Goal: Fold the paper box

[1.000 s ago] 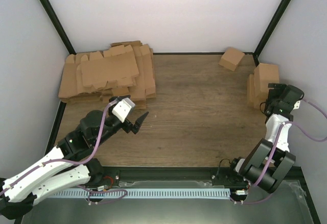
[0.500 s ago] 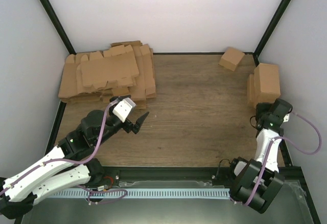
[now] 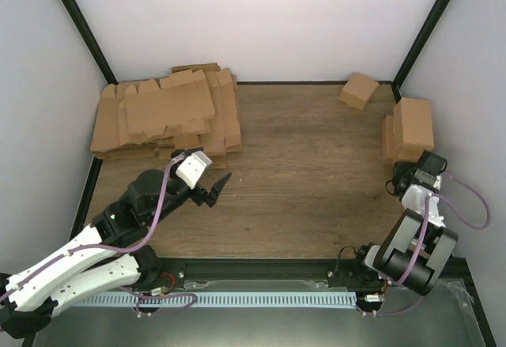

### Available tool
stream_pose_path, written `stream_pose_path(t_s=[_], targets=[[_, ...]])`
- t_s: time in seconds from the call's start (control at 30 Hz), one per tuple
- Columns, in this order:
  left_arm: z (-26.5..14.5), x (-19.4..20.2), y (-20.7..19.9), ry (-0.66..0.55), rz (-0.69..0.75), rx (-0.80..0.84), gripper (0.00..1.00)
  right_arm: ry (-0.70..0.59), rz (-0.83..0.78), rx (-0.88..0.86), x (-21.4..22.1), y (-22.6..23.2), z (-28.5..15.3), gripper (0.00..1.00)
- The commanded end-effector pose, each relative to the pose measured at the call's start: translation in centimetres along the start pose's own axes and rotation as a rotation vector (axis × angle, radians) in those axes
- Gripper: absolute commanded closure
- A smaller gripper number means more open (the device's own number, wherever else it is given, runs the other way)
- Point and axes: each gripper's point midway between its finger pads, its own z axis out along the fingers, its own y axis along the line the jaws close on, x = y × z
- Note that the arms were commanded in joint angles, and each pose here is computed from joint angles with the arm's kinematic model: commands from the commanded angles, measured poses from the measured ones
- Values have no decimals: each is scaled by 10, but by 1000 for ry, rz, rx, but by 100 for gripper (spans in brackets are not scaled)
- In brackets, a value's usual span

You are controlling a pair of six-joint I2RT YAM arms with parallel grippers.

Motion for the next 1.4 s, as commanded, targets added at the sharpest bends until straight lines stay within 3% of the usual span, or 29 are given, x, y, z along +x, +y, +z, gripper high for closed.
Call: stream_pose_path(t_s=[0.0,0.47,0.7,0.93,1.17,1.37], targets=[[-2,-8,2,-22,-12,-10,0,-91,-46,-139,-27,52,-2,99],[-2,-7,4,-20,-10,-19,0,-35,-62,-160,-38,85,37,99],[-2,-7,3,-23,-10,-14,0,-16,-89,-177,-21,68,20,99],[-2,-7,0,-22,-12,1,0,51,-378,-172,37,64,11,99],[-4,-9,1,-26,-17,3,0,45,-691,-288,82,73,-7,99],[-3,-8,-2,-26,-19,15,0,14,-1075,-285,116,89,0,99]])
